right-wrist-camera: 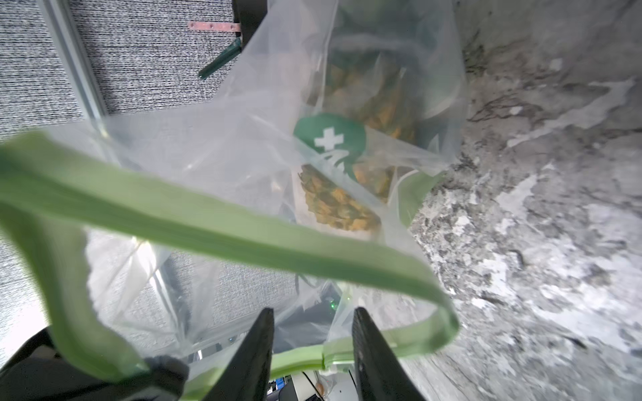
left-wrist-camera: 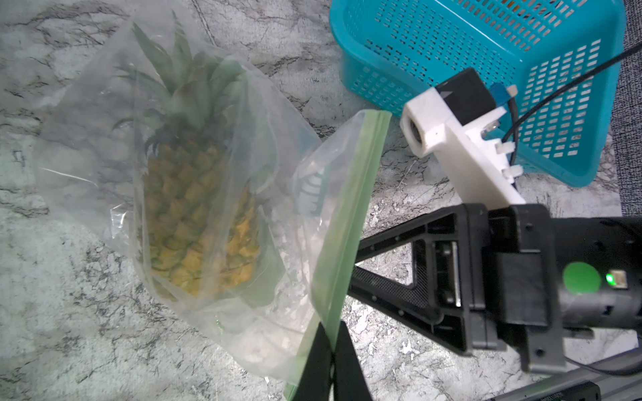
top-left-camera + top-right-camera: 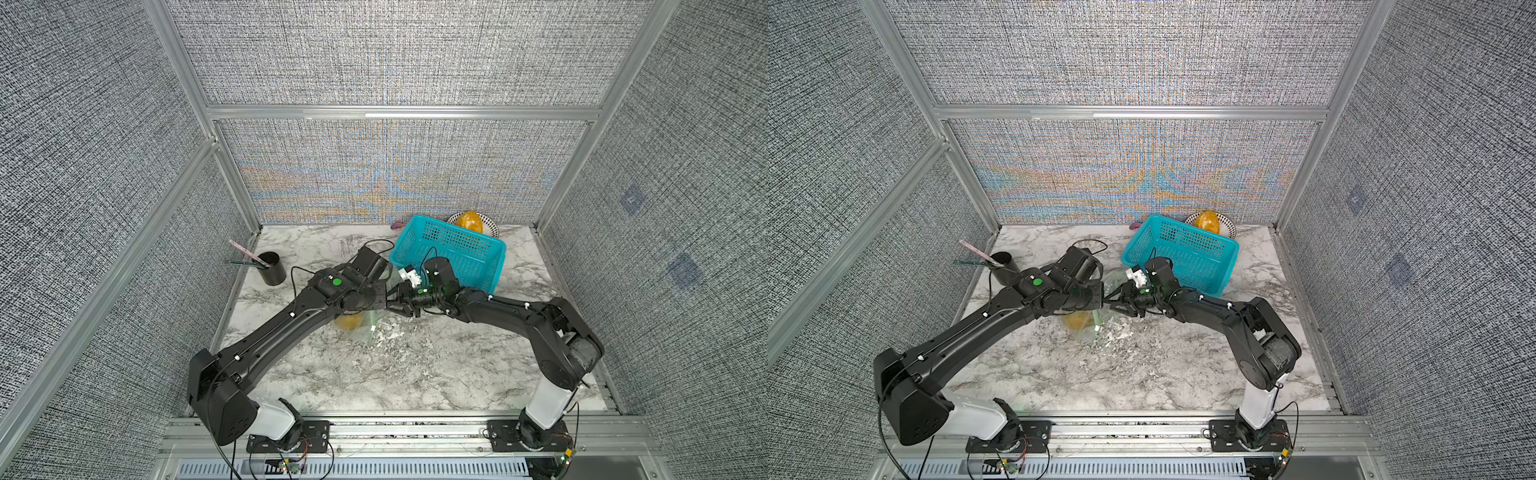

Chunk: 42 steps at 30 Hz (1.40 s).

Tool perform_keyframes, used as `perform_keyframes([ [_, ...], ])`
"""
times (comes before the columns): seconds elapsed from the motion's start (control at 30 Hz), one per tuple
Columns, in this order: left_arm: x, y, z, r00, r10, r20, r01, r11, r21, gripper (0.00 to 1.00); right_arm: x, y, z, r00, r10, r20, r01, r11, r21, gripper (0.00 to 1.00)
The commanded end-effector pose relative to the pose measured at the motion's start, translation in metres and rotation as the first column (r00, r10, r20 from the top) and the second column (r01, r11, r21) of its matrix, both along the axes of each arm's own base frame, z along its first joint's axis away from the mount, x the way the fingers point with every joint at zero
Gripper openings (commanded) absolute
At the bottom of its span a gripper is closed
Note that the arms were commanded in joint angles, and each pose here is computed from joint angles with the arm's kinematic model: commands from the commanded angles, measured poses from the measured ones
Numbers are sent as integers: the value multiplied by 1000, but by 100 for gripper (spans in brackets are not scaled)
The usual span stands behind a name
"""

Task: Open the zip-top bag and take out the pineapple
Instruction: Open the zipper of the food storage bag at the center of the board.

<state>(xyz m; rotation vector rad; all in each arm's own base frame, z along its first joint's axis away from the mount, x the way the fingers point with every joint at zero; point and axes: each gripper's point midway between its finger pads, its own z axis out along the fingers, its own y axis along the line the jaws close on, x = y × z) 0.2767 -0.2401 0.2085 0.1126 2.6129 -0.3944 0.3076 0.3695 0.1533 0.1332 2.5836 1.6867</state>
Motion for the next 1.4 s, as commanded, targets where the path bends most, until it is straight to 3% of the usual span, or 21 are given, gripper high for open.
perform_keyframes([
  [0.0,3,-4,4,1000,-21,19,21,1000,1,7,-2,-16,-20,1000,-14,-8,13,989,-149,40],
  [0.33,5,-4,7,999,-24,35,24,1000,8,7,3,-32,-9,998,-4,58,17,970,-241,41],
  [0.57,6,-6,9,999,-35,38,35,999,9,7,8,-32,7,989,29,142,6,970,-241,61],
  [0.9,8,-5,19,997,-35,63,34,999,10,7,19,-28,-19,984,63,167,-13,960,-281,67],
  [1.13,6,-4,17,998,-34,51,34,999,8,7,32,-17,-20,974,69,214,-16,970,-242,73],
  [1.37,7,-6,18,998,-33,51,33,999,3,7,52,-5,-31,972,66,226,-11,971,-237,73],
])
